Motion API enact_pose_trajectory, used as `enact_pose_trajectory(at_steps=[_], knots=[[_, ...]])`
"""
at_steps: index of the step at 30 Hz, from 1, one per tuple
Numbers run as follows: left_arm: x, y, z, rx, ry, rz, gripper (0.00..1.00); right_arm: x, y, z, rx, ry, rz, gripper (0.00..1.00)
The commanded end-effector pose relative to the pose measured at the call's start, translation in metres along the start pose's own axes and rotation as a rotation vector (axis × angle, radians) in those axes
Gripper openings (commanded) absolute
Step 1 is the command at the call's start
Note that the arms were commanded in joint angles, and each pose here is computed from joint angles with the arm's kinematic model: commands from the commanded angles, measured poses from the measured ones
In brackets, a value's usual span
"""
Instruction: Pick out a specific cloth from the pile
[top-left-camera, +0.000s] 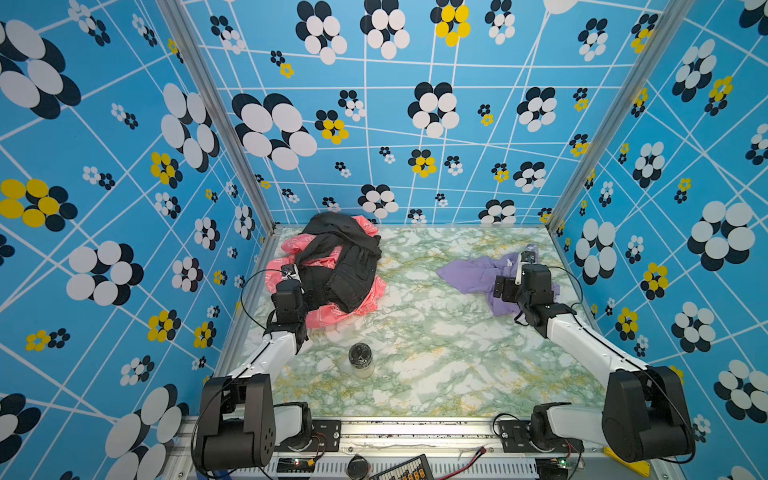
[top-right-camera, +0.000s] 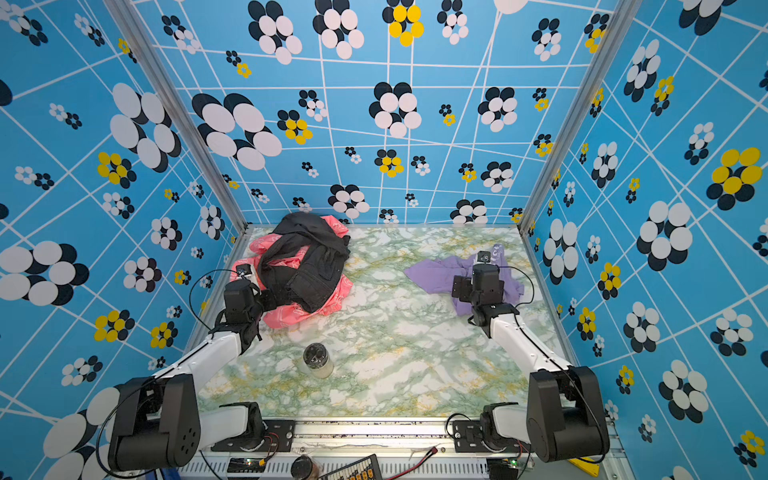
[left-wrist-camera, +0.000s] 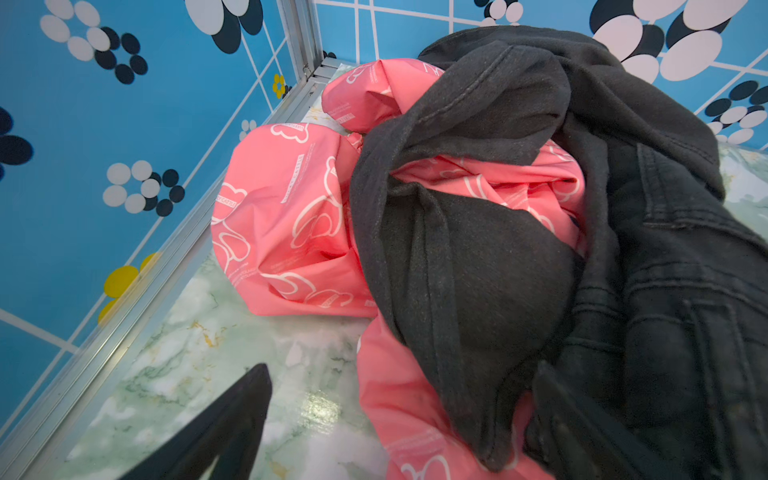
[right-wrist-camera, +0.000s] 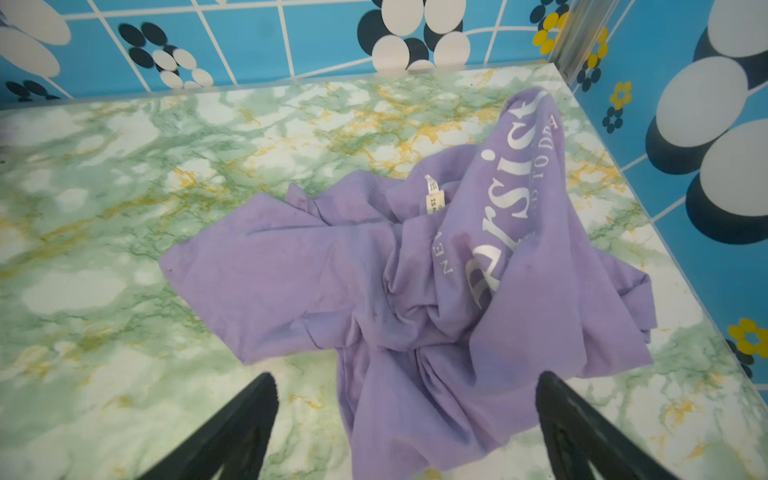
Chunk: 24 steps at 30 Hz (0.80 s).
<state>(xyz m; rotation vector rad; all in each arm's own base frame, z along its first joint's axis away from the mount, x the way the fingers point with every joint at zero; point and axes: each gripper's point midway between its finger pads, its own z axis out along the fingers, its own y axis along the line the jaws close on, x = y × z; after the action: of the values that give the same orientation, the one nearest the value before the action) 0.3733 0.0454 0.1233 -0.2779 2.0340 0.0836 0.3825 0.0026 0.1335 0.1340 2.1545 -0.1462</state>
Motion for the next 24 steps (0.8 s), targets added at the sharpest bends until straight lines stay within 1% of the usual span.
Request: enact_pose_trajectory(at_steps=[1,6,14,16,17,20,24], knots=[[-0.01,0.008,0.002,-0.037,-0.097,0.032,0.99,-0.023,-0.009,-0.001,0.055,-0.163,-0.001,0.99],[0.0,0.008,0.007,-0.032,-0.105,0.059,0.99,-0.004,-0.013,0.006,0.076,-0.191,-0.016,0.99],[0.002,0.004,0.01,-0.013,-0.101,0.087,0.99,0.012,-0.011,0.008,0.053,-0.318,-0.015,0.99],[0.001,0.002,0.01,0.001,-0.101,0.094,0.99,0.017,-0.009,0.012,0.046,-0.325,-0.016,0.99],[0.002,0.001,0.01,0.008,-0.101,0.096,0.99,0.02,-0.019,0.017,0.069,-0.323,-0.007,0.99],[0.002,-0.002,0.009,0.02,-0.105,0.102,0.99,0.025,-0.012,0.024,0.033,-0.331,-0.036,0.99],[0.003,-0.007,0.007,0.042,-0.108,0.103,0.99,0.025,-0.01,0.026,0.025,-0.315,-0.037,0.99]])
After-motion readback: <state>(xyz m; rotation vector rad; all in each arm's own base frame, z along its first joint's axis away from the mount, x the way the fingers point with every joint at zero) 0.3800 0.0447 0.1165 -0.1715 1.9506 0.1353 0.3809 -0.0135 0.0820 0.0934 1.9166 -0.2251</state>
